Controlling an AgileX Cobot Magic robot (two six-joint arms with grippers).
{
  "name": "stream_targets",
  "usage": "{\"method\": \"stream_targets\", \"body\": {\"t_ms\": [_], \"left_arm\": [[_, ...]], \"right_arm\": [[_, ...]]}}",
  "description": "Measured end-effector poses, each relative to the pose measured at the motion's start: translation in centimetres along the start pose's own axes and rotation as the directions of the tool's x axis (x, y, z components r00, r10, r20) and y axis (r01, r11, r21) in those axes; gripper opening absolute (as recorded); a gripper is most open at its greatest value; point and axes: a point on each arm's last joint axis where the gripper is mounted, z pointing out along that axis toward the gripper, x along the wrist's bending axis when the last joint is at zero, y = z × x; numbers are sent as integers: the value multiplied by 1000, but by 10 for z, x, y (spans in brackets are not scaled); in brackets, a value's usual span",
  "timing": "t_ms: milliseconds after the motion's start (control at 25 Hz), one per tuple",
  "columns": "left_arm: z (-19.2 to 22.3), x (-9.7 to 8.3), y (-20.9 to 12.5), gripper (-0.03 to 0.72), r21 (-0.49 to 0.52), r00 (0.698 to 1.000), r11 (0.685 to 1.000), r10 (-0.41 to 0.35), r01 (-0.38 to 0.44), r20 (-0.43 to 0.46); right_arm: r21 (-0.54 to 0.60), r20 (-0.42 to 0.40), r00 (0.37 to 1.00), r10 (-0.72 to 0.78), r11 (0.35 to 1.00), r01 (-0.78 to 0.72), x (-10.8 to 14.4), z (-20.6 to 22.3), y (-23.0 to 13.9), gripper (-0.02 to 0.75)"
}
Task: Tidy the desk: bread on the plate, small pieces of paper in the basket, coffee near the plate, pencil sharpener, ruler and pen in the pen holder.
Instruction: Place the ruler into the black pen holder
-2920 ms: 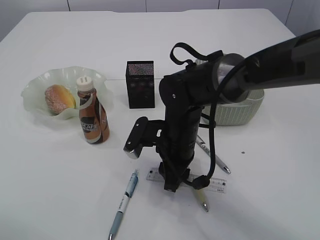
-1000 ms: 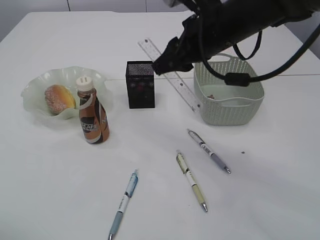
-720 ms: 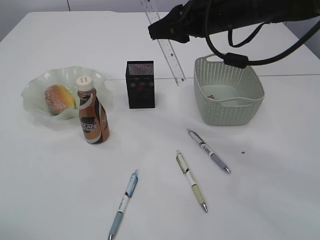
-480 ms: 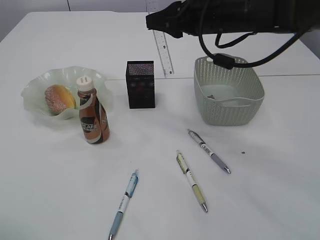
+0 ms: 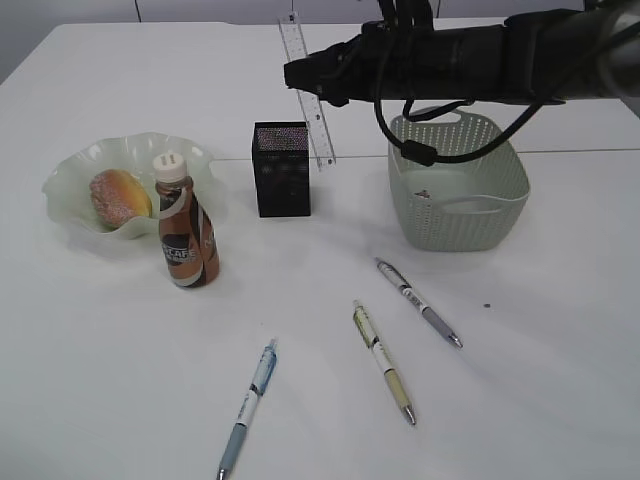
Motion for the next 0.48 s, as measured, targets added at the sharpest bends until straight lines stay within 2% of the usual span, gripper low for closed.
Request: {"method": "stream_targets", "body": {"t_ms": [480], "left_arm": [[0, 0, 2, 382, -24, 1000, 1000, -1, 1, 4]], "right_arm": [[-60, 7, 999, -37, 998, 37, -30, 37, -4, 267]]}}
